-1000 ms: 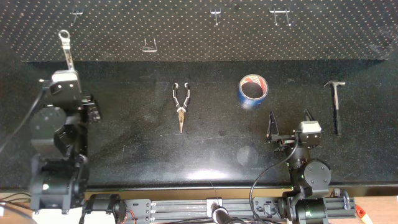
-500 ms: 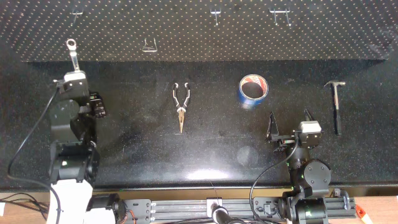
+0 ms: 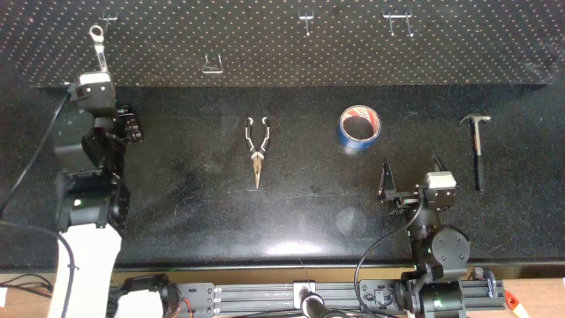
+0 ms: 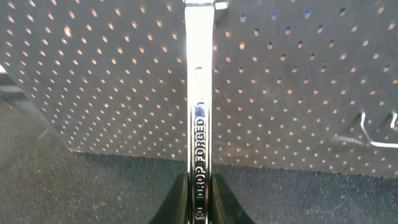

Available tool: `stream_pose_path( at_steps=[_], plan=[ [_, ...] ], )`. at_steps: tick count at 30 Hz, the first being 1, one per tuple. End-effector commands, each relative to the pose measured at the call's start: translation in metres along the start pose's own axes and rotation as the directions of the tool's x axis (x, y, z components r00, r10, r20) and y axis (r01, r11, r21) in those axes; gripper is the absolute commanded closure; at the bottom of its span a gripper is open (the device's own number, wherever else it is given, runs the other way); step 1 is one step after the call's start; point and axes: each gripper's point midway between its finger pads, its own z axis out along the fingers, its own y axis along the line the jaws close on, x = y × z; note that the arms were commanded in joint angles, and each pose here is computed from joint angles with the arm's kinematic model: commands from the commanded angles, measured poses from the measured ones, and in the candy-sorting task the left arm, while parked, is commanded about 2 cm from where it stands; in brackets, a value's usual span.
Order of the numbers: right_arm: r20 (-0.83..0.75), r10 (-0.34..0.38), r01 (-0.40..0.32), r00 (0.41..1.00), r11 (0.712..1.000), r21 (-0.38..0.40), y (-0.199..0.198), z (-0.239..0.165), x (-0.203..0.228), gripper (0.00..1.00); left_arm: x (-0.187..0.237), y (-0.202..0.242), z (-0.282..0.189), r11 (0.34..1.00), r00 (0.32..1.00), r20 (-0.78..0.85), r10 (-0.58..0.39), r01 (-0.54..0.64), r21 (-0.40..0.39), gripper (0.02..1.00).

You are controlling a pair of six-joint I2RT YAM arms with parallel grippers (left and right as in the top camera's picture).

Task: Place Tools Onto Pegboard

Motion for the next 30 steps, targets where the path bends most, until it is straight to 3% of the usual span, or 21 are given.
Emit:
stream_pose_path(
  at_steps=[1, 11, 16, 26, 28, 30],
  plan=[
    [-0.001, -0.011, 0.011, 1.0, 1.0, -0.003, 0.001, 0.0, 0.001, 0.053, -0.019, 0.0, 0.006, 1.0, 0.999, 0.033, 0.001, -0.001, 0.012, 0.993],
    [-0.001, -0.011, 0.011, 1.0, 1.0, -0.003, 0.001, 0.0, 0.001, 0.053, -0.008, 0.012, 0.024, 1.0, 1.0, 0.004, -0.015, 0.015, -0.01, 0.993],
    [-0.001, -0.011, 0.011, 1.0, 1.0, -0.003, 0.001, 0.0, 0.001, 0.053, -0.002, 0.002, 0.03, 0.999, 1.0, -0.016, -0.015, 0.015, 0.045, 0.989],
    [-0.001, -0.011, 0.011, 1.0, 1.0, -0.003, 0.001, 0.0, 0.001, 0.053, 0.02, 0.008, 0.049, 0.999, 0.997, -0.079, -0.021, 0.023, 0.031, 0.989],
    [-0.001, -0.011, 0.011, 1.0, 1.0, -0.003, 0.001, 0.0, 0.001, 0.053, 0.021, 0.019, 0.049, 0.999, 0.996, -0.08, -0.032, 0.033, 0.003, 0.792],
    [-0.001, -0.011, 0.011, 1.0, 1.0, -0.004, 0.001, 0.0, 0.001, 0.053, 0.019, 0.032, 0.046, 0.999, 0.996, -0.073, -0.044, 0.042, -0.031, 0.478]
  ],
)
